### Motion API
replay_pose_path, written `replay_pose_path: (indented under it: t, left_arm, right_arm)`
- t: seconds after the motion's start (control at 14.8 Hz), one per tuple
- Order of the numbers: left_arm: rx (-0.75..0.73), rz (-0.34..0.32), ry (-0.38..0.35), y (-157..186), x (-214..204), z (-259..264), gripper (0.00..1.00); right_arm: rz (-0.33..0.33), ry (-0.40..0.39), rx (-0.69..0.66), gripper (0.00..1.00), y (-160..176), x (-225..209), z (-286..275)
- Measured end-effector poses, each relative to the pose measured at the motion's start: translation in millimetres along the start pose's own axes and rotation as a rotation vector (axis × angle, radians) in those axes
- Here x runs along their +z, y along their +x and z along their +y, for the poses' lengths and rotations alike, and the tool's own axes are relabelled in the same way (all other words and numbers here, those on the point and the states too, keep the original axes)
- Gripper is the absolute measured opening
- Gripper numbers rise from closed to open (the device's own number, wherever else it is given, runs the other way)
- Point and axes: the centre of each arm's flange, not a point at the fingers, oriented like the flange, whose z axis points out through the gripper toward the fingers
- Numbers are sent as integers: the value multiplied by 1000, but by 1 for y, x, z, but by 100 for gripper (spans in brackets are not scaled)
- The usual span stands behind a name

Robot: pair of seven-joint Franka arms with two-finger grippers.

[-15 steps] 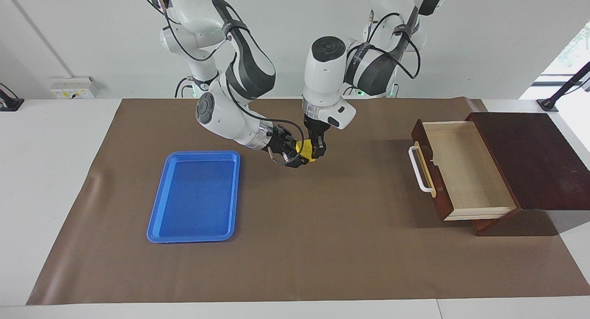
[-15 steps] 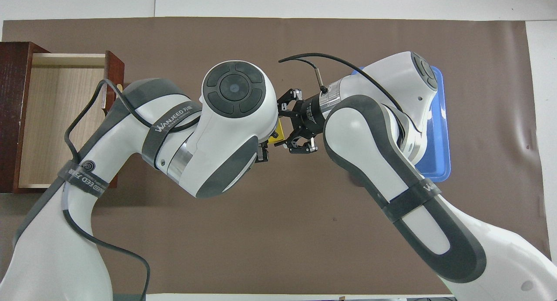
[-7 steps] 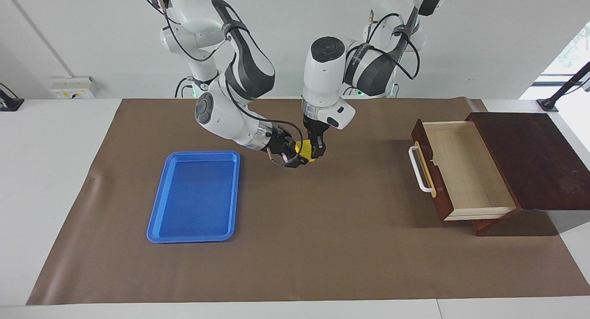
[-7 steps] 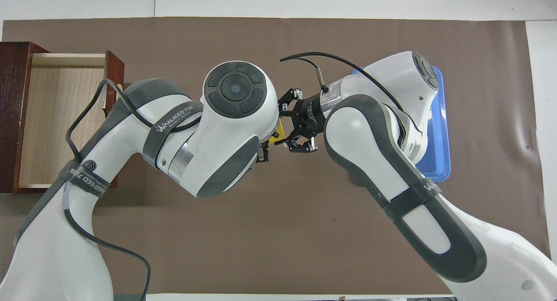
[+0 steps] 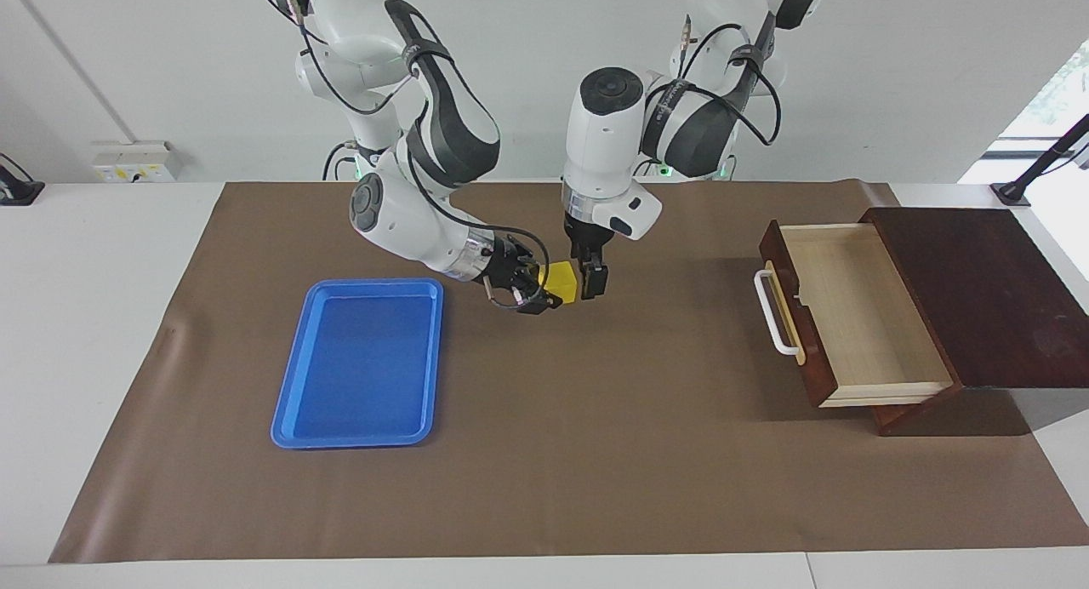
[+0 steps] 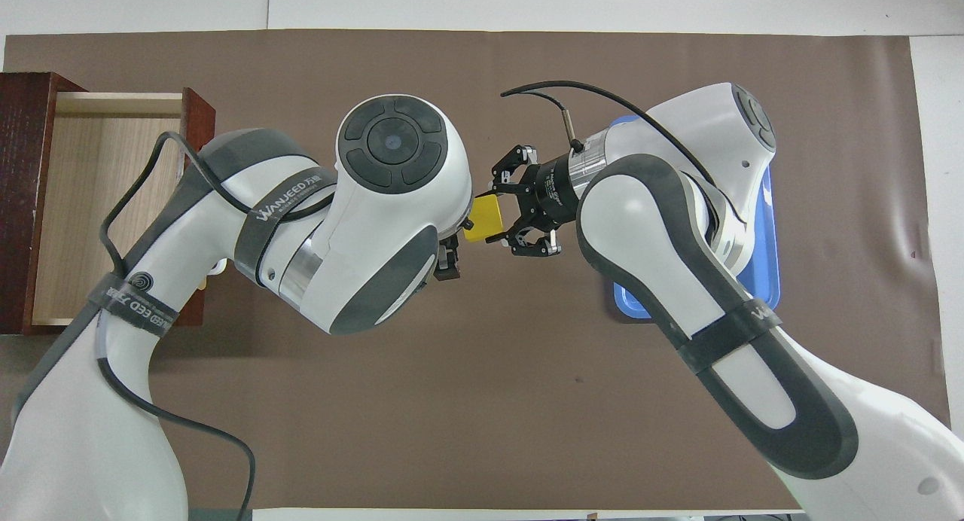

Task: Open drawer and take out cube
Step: 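Grasp the cube with the right gripper while the left gripper holds it, then carry the cube to the tray with the right gripper while the left withdraws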

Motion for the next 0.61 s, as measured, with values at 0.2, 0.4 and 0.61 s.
replay_pose_path:
  t: [0.2, 0.4, 0.61]
  left_arm:
    - [-32, 19, 3, 16, -9, 13, 100]
    - [-64, 55, 15, 42, -11, 31, 100]
    - [-60, 100, 41, 73, -5, 48, 100]
  right_arm:
    - [1, 20, 16, 55, 15, -14, -4]
    - [-5, 39, 36, 55, 27, -26, -8]
    - [-9, 50, 42, 55, 52, -47, -10]
